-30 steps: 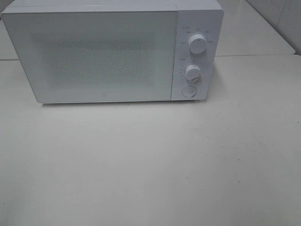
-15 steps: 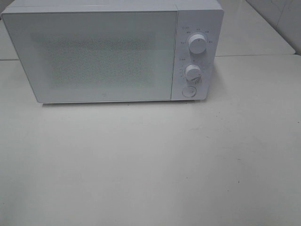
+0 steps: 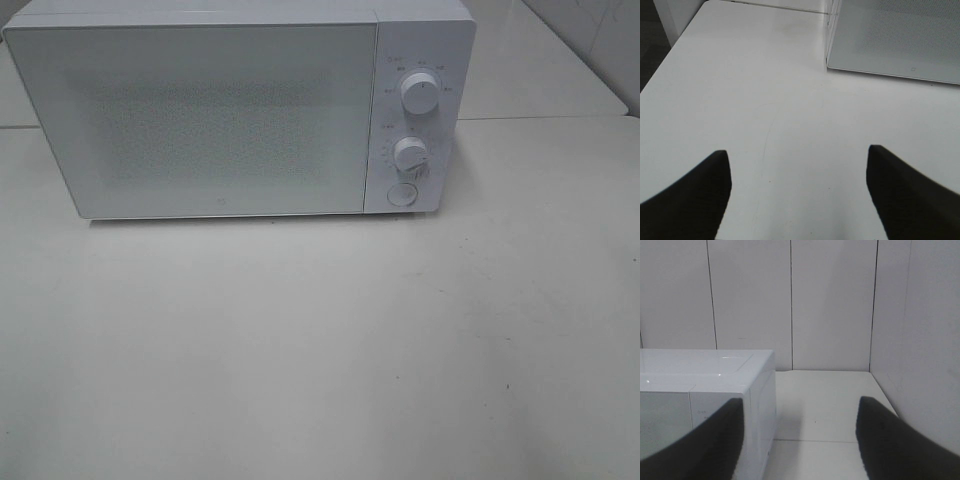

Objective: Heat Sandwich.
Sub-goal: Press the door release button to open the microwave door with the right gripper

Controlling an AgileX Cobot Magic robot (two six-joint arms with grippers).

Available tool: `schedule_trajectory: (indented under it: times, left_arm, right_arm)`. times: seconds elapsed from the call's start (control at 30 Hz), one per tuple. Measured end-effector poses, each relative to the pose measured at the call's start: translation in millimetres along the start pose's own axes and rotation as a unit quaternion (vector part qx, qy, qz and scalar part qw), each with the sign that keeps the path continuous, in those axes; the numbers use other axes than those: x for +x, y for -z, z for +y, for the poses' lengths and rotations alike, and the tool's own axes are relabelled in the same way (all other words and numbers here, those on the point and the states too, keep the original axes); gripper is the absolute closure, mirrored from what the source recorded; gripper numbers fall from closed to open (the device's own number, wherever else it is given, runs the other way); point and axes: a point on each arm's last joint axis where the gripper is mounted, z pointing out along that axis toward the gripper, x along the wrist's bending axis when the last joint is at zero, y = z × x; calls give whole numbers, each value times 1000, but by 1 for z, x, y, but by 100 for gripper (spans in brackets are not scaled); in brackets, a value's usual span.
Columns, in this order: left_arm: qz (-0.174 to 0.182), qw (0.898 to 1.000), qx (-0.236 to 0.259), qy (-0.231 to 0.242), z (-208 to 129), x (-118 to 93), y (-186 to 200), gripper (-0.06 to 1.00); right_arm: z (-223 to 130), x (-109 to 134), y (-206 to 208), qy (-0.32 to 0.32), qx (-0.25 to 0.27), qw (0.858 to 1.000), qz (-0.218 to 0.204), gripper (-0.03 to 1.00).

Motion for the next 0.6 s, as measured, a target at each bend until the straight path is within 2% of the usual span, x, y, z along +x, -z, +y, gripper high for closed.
schedule_trajectory:
  times: [0.03, 0.13, 0.17, 0.2, 0.3, 0.33, 0.37, 0.47, 0.6]
  left_arm:
    - [0, 1000, 0, 0, 0, 0, 0, 23]
    - [0, 1000, 0, 0, 0, 0, 0, 23]
    - [0, 1000, 0, 0, 0, 0, 0, 23]
    - [0, 1000, 0, 0, 0, 0, 0, 23]
    - [0, 1000, 0, 0, 0, 0, 0, 23]
    - [0, 1000, 0, 0, 0, 0, 0, 23]
    - [0, 1000, 0, 0, 0, 0, 0, 23]
    - [0, 1000, 0, 0, 0, 0, 0, 23]
    - [0, 1000, 0, 0, 0, 0, 0, 23]
  right_arm:
    - [0, 0, 0, 0, 0, 1000, 0, 32]
    - [-5, 4, -12, -2, -1, 1000, 21, 44]
    - [-8, 8, -20, -3, 2, 999, 40, 52]
    - [-8, 8, -20, -3, 2, 999, 40, 52]
    - [-14, 15, -34, -4, 20, 997, 68, 67]
    - [-14, 15, -34, -4, 20, 997, 68, 67]
    - [-19, 19, -44, -4, 35, 996, 81, 78]
    - [-30, 27, -65, -3, 56, 994, 96, 93]
    - [-41, 32, -86, -3, 60, 993, 100, 95]
